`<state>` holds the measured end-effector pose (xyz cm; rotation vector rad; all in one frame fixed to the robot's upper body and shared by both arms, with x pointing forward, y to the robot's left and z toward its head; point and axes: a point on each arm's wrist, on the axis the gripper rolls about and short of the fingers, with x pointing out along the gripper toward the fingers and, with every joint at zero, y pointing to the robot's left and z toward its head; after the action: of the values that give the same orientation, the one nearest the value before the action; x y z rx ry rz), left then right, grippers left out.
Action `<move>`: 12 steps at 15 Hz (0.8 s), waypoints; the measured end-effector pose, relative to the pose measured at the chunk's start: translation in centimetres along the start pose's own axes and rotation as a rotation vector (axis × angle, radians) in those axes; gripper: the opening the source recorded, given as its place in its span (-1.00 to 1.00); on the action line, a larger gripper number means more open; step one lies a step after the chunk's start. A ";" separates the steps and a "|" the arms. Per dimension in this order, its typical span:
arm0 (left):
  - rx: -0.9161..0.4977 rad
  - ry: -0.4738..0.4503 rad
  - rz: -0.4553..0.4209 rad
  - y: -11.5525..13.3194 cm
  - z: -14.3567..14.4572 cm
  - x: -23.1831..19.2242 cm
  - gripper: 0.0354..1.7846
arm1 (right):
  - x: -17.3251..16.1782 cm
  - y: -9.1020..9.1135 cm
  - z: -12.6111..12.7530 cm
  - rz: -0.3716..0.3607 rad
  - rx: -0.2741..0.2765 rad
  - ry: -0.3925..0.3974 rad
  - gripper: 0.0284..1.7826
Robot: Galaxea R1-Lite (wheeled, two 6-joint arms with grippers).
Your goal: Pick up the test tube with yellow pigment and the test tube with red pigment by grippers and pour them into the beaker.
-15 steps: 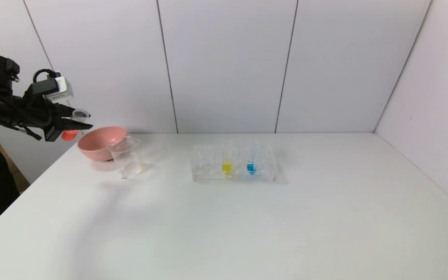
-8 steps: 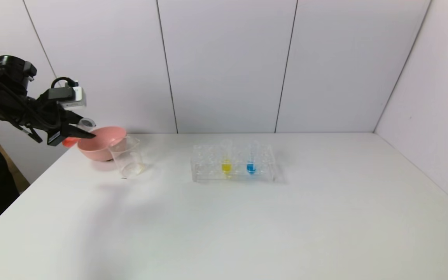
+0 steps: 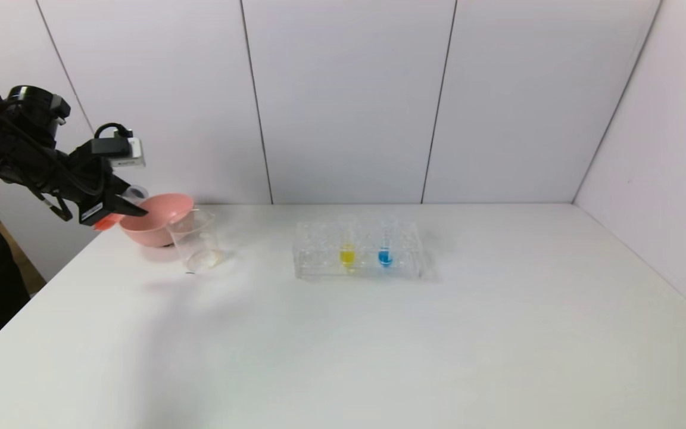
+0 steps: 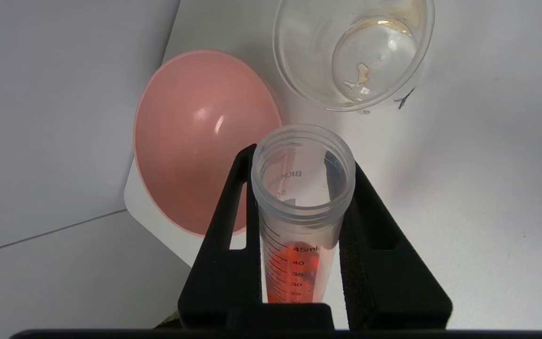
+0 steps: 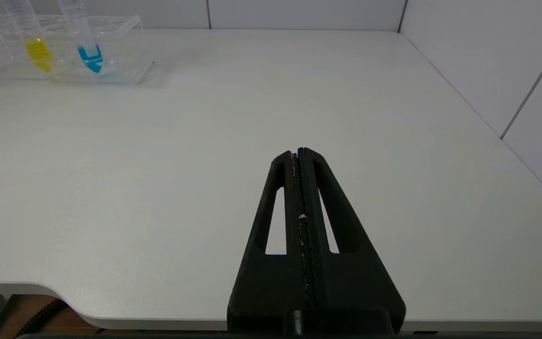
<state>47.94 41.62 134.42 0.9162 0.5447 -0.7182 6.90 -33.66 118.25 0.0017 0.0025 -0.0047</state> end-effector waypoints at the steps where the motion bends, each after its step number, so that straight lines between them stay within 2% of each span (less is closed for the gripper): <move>1: -0.001 0.018 0.004 0.0 0.2 0.1 -0.50 | 0.0 0.0 0.0 0.000 0.000 0.000 -0.91; 3: -0.001 0.047 0.012 0.0 0.5 0.3 -0.50 | 0.0 0.0 0.0 0.000 0.000 0.000 -0.91; 12: 0.043 0.074 0.020 -0.4 2.4 1.1 -0.50 | 0.0 0.0 0.0 0.000 0.000 0.000 -0.91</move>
<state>48.66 39.09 134.62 0.9904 0.5863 -0.6824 6.90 -33.66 118.25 0.0017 0.0030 -0.0043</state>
